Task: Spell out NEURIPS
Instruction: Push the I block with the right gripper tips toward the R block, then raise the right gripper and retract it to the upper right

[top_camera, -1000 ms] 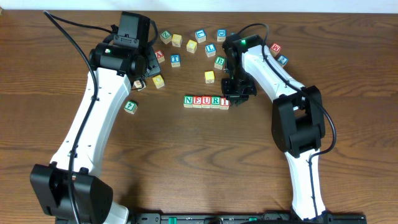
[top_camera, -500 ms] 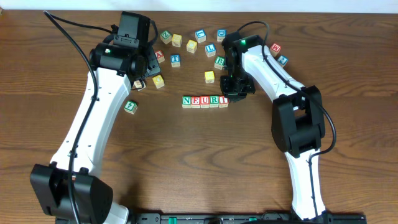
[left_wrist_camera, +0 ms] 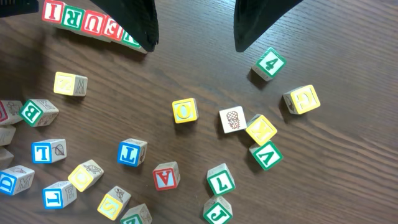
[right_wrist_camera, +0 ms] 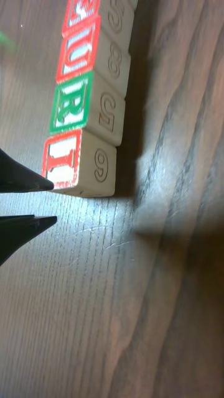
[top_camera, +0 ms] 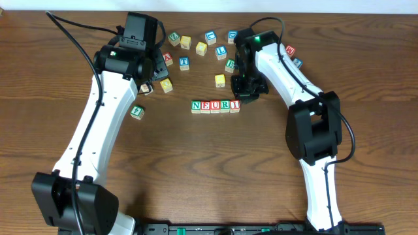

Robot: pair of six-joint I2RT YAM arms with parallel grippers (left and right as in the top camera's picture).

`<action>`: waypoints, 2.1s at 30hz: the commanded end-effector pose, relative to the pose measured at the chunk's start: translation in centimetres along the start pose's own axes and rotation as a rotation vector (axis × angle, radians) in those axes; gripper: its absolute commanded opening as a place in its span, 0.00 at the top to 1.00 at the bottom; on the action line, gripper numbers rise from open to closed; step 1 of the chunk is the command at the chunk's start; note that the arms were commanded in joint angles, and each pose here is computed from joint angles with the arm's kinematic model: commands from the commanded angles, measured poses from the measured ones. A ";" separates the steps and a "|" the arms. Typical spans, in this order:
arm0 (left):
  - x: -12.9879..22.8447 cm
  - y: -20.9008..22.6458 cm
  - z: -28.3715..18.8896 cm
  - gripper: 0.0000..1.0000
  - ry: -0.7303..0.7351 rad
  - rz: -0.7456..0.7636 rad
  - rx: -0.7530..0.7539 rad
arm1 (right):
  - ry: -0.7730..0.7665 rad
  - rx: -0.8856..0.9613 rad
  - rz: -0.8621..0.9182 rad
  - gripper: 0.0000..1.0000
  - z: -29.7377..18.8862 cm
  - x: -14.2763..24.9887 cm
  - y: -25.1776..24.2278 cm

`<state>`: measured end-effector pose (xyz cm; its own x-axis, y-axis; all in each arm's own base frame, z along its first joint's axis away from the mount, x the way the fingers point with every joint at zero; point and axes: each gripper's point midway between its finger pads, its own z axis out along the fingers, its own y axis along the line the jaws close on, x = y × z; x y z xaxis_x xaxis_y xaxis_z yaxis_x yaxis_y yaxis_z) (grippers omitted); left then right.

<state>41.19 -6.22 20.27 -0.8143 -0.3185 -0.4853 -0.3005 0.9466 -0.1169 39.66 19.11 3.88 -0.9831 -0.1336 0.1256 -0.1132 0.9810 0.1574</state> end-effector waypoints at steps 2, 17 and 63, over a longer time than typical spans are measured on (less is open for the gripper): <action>-0.4 0.4 -0.2 0.61 -0.018 0.001 -0.013 | -0.032 -0.018 -0.024 0.93 -1.5 -0.7 0.2; -0.4 0.4 -0.2 0.61 -0.016 0.001 -0.013 | -0.189 -0.046 -0.108 0.81 -9.7 -2.5 1.7; -0.6 1.1 -0.2 0.59 -0.027 0.065 -0.051 | -0.428 0.110 0.319 0.39 -16.1 -6.7 -11.4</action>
<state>41.21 -5.60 20.32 -0.8230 -0.2657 -0.5020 -0.2720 0.9603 -0.0624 50.35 7.50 18.20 -0.9368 0.1724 -0.3044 0.1546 0.9846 0.0819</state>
